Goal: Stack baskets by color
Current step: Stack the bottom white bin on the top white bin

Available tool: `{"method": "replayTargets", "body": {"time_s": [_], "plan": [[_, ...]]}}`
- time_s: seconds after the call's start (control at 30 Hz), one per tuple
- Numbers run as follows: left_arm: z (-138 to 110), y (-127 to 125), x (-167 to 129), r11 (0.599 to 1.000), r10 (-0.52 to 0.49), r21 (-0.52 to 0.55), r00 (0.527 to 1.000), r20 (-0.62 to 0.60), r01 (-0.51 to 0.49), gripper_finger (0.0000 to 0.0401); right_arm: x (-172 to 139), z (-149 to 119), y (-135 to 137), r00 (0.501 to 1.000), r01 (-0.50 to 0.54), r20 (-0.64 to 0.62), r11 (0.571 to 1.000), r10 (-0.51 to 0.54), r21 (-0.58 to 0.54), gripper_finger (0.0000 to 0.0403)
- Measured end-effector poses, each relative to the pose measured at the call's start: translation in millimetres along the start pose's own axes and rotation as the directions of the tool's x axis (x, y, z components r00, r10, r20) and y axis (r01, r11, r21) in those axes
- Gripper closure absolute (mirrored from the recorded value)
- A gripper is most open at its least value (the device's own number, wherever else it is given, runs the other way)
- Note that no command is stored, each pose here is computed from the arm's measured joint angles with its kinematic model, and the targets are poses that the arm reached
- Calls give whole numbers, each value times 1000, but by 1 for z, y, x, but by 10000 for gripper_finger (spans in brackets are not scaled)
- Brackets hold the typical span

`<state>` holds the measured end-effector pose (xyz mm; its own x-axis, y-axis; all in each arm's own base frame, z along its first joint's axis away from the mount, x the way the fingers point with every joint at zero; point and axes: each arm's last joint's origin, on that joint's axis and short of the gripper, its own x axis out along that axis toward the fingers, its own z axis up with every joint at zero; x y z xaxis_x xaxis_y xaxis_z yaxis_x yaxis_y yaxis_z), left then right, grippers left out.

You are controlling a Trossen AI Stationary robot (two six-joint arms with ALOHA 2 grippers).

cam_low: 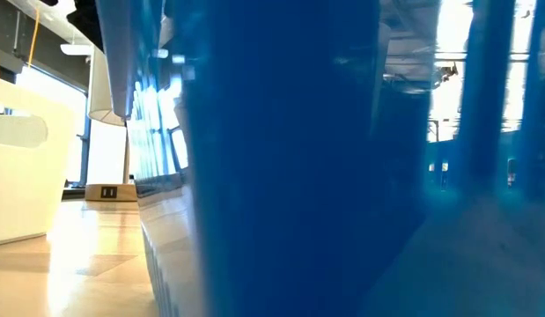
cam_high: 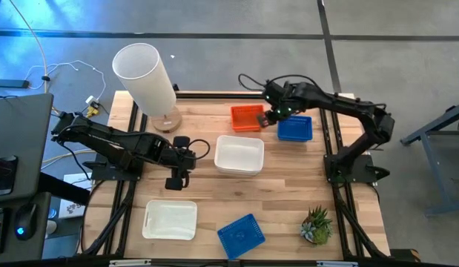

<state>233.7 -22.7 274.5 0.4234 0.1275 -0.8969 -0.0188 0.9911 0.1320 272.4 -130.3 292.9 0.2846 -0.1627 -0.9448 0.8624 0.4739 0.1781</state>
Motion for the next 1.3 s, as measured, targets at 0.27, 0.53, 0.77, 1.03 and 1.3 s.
{"method": "replayTargets", "body": {"time_s": [0.27, 0.53, 0.77, 1.03, 1.3], "plan": [[-1, -1, 0, 996, -36, -84, 999, -16, 35, 244, -15, -32, 18, 997, 76, 7, 989, -76, -126, 297], [-12, -1, 1, 974, -29, -224, 991, -134, -2, 198, -19, -59, 31, 990, 121, -38, 965, -133, -231, 297], [-18, -12, -2, 962, -130, -263, 972, -195, 76, 161, -22, -75, 43, 991, 102, -48, 947, -122, -303, 297], [-22, -44, -5, 968, -158, -227, 966, -203, 111, 166, -24, -88, 52, 993, 86, -52, 939, -110, -334, 297], [-24, -71, 5, 983, -136, -153, 960, -246, 100, 166, -25, -96, 58, 993, 75, -56, 929, -102, -363, 297]]}}
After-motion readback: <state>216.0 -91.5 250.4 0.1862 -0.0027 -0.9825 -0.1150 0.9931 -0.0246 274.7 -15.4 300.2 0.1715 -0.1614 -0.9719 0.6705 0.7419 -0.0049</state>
